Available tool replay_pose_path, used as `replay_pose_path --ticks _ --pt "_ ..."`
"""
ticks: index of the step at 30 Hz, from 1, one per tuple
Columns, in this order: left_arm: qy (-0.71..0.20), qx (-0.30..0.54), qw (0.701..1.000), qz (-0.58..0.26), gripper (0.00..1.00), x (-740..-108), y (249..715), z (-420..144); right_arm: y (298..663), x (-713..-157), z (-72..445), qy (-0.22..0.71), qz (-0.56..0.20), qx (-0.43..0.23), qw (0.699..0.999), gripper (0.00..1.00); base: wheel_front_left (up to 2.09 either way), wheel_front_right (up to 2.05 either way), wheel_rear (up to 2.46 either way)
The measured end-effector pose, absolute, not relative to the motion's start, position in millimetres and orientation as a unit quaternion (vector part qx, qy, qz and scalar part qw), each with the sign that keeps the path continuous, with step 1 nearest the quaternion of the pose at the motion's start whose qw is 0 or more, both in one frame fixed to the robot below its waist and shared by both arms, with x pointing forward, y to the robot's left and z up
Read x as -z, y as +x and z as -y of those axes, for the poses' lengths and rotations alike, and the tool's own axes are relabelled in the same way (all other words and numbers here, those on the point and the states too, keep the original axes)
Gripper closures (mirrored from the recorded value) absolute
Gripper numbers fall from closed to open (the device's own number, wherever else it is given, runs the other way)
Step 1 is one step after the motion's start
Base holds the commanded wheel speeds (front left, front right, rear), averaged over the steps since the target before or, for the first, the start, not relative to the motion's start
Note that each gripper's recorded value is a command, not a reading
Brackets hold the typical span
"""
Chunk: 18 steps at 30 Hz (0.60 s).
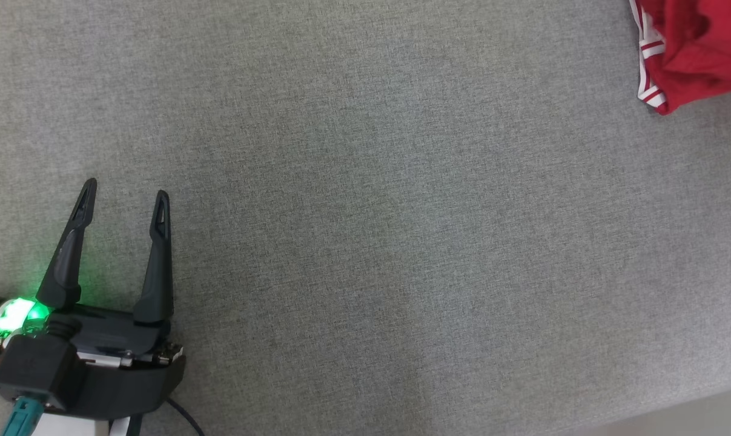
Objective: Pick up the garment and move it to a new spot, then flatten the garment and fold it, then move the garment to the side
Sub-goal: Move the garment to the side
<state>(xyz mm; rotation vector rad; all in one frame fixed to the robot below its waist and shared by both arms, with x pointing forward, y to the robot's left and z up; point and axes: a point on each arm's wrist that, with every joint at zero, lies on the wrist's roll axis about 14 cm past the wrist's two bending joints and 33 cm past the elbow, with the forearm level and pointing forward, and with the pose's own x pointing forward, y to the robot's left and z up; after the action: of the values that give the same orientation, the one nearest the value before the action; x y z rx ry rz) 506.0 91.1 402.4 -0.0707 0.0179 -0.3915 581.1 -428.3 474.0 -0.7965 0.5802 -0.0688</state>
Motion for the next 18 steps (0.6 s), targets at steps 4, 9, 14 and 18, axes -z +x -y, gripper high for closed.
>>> replay_pose_path --ticks 4,9,14,18 --pt "-0.035 0.189 0.981 -0.009 0.0 -404 506 -93 589 -489 426 -0.395 -0.254 0.032 0.882 0.0 0.0 0.0 0.0" --pt "-0.039 0.184 0.982 -0.009 0.0 -408 504 -94 597 -514 420 -0.372 -0.204 0.042 0.905 0.0 0.0 0.0 0.0" --pt "-0.047 0.167 0.985 -0.007 0.0 -420 496 -98 603 -552 407 -0.317 -0.125 0.056 0.938 0.0 0.0 0.0 0.0" --pt "-0.045 0.149 0.988 -0.009 0.0 -429 484 -109 604 -570 379 -0.264 -0.076 0.041 0.961 0.0 0.0 0.0 0.0"
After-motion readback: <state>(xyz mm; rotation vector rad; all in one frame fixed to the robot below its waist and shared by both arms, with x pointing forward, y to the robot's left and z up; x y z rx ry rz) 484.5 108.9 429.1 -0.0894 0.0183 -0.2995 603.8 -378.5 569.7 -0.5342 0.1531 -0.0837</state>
